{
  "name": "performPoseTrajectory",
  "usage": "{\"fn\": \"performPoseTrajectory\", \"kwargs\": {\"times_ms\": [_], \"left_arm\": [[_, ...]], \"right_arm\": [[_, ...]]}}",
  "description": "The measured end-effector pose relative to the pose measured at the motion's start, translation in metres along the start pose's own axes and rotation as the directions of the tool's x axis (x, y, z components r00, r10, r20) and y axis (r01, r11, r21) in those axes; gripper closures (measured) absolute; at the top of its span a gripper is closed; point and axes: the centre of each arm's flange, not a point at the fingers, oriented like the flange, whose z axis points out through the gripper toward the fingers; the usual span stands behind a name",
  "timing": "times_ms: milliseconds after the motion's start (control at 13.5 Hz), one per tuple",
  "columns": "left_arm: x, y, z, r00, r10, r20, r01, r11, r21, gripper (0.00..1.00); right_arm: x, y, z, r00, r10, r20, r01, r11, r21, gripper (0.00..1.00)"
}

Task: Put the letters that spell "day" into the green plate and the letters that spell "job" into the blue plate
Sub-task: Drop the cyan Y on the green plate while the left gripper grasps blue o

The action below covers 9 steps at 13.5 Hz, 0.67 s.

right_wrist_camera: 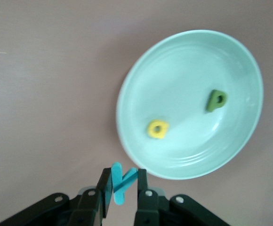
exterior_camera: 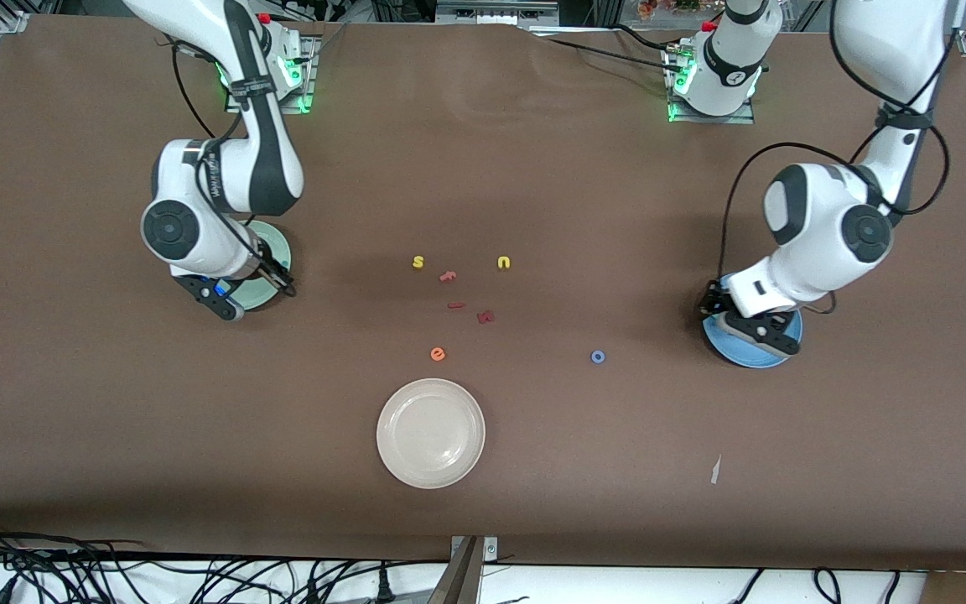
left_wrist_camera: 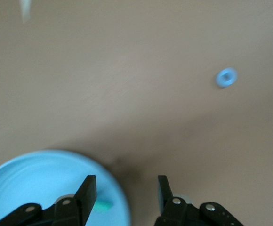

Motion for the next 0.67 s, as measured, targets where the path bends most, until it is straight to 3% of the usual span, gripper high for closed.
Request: {"fn": "performPoseTrajectory", "kwargs": {"times_ms": [148,370,518,666], "left_arm": [[0.023,0.037,0.008,1.000,-0.009,-0.012,0.009,1.000,-0.016,0.39],[0.049,0.083,0.036,0.999,-0.045,-0.007,0.044,0.998,-0.034,0.39],[0.067,0.115,0.053,0.998,-0.060,-0.006,0.060,0.998,-0.036,0.39],[0.080,0.139,0.067,0.998,-0.069,-0.007,0.069,0.997,-0.037,0.39]], "right_arm": [[0.010,0.024,0.018,0.999,-0.034,0.036,0.034,0.999,0.003,0.74],[0.030,0.067,0.052,0.991,-0.090,0.102,0.081,0.993,0.088,0.74],[0.041,0.093,0.069,0.987,-0.085,0.136,0.070,0.991,0.115,0.74],[0.044,0.102,0.074,0.987,-0.067,0.148,0.049,0.991,0.122,0.59]]}}
